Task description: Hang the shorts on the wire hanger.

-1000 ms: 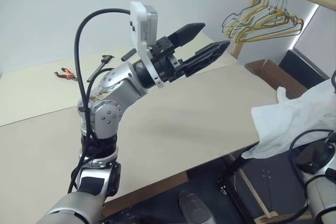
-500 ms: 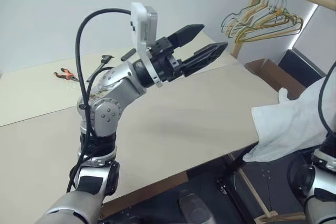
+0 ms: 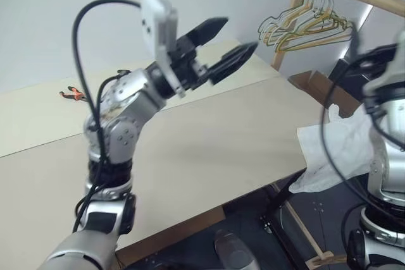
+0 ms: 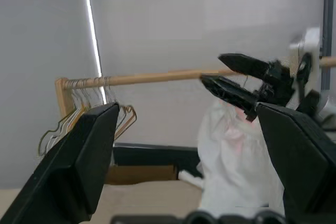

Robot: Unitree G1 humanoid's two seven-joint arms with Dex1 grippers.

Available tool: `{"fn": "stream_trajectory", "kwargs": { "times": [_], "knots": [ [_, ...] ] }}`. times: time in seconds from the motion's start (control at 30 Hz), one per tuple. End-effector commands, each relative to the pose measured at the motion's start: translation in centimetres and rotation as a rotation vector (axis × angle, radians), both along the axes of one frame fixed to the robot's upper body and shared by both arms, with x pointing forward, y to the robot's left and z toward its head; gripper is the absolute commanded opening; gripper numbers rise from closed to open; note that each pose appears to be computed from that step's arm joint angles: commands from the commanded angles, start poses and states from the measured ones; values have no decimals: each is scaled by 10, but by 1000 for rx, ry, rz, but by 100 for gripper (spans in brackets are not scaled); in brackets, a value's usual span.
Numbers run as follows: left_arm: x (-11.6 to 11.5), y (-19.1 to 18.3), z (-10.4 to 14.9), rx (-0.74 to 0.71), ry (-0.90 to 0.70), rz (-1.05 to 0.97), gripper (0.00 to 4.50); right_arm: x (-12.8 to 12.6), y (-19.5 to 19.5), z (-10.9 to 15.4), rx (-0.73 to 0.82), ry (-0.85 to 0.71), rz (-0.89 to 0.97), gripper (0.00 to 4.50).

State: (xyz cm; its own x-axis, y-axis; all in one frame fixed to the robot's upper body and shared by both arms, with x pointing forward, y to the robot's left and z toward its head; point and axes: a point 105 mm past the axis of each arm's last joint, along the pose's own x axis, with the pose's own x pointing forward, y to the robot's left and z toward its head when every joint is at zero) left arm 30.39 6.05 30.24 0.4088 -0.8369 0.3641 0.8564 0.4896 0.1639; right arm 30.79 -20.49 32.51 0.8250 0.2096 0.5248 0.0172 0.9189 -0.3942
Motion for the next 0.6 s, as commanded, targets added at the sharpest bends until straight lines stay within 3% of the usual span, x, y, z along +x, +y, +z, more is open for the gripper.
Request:
{"fn": "stream_trajectory", "kwargs": {
  "times": [0.03,0.13,0.23,0.4,0.6],
  "knots": [
    [-6,24,-8,93,-58,71,450,-4,49,-17,-143,112,362,447],
    [-12,46,-34,244,-28,101,450,-9,75,-51,-325,275,605,447],
    [-18,64,-50,332,-2,169,450,-9,82,-77,-446,424,710,447],
    [-38,81,-68,368,51,237,450,-2,89,-86,-493,464,793,447],
    [-52,76,-72,352,71,232,450,3,90,-87,-523,472,821,447]
  ]
}}
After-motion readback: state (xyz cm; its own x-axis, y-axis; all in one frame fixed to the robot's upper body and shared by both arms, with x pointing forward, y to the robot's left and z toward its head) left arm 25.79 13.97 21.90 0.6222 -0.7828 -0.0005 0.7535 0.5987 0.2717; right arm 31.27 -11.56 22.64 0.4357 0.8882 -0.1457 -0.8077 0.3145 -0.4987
